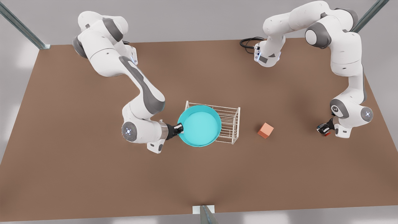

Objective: Place the plate on the shelf with right arm and place the red button switch in the plate with left arm

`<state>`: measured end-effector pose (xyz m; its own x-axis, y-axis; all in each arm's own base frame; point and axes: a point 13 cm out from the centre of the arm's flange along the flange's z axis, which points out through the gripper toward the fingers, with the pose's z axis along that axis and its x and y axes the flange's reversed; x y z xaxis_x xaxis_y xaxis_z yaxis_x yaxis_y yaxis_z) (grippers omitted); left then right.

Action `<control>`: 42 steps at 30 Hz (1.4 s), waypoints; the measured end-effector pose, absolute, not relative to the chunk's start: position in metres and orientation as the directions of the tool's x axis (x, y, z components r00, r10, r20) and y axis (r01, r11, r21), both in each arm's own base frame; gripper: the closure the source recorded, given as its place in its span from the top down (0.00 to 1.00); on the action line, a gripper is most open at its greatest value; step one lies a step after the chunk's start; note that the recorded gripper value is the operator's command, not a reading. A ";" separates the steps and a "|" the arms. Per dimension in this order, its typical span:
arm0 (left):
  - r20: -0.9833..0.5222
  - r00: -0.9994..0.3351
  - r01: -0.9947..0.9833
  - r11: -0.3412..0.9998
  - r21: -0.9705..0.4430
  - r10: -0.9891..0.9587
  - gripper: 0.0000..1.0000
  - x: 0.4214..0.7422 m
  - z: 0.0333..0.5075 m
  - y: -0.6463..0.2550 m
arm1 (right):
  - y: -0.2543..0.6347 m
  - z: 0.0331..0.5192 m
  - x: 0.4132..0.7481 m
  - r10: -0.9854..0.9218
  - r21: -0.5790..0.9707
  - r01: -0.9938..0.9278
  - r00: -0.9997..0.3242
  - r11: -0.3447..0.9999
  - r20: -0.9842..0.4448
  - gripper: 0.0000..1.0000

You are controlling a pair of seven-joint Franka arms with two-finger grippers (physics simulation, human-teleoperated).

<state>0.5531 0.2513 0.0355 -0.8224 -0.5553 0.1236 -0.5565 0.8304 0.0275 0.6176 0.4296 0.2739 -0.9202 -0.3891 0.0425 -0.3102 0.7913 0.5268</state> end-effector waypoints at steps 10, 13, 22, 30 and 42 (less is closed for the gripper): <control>0.117 -0.816 -0.567 0.823 0.020 -0.566 0.42 0.557 0.037 0.251 | 0.491 0.231 0.575 -0.392 0.476 -0.305 -0.915 0.825 0.094 0.21; 0.112 -0.812 -0.574 0.818 0.019 -0.573 0.41 0.559 0.038 0.250 | 0.500 0.221 0.571 -0.382 0.469 -0.296 -0.919 0.832 0.098 0.21; 0.066 -0.834 -0.549 0.835 -0.015 -0.548 0.41 0.588 0.095 0.218 | 0.502 0.215 0.571 -0.349 0.446 -0.270 -0.931 0.853 0.105 1.00; 0.016 -0.925 -0.379 0.920 -0.099 -0.380 0.41 0.641 0.219 -0.008 | 0.223 0.368 0.669 -0.150 0.189 -0.145 -0.989 0.971 0.008 1.00; 0.036 -0.946 -0.324 0.933 -0.153 -0.323 0.41 0.588 0.277 -0.349 | 0.050 0.475 0.565 -0.096 -0.060 -0.102 -0.990 0.993 0.100 1.00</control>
<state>0.5879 -0.3489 0.2771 -0.9458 -0.3226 0.0362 -0.3243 0.9335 -0.1533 0.5650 0.0501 0.4745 -0.9903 -0.0962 0.0997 -0.1025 0.9929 -0.0596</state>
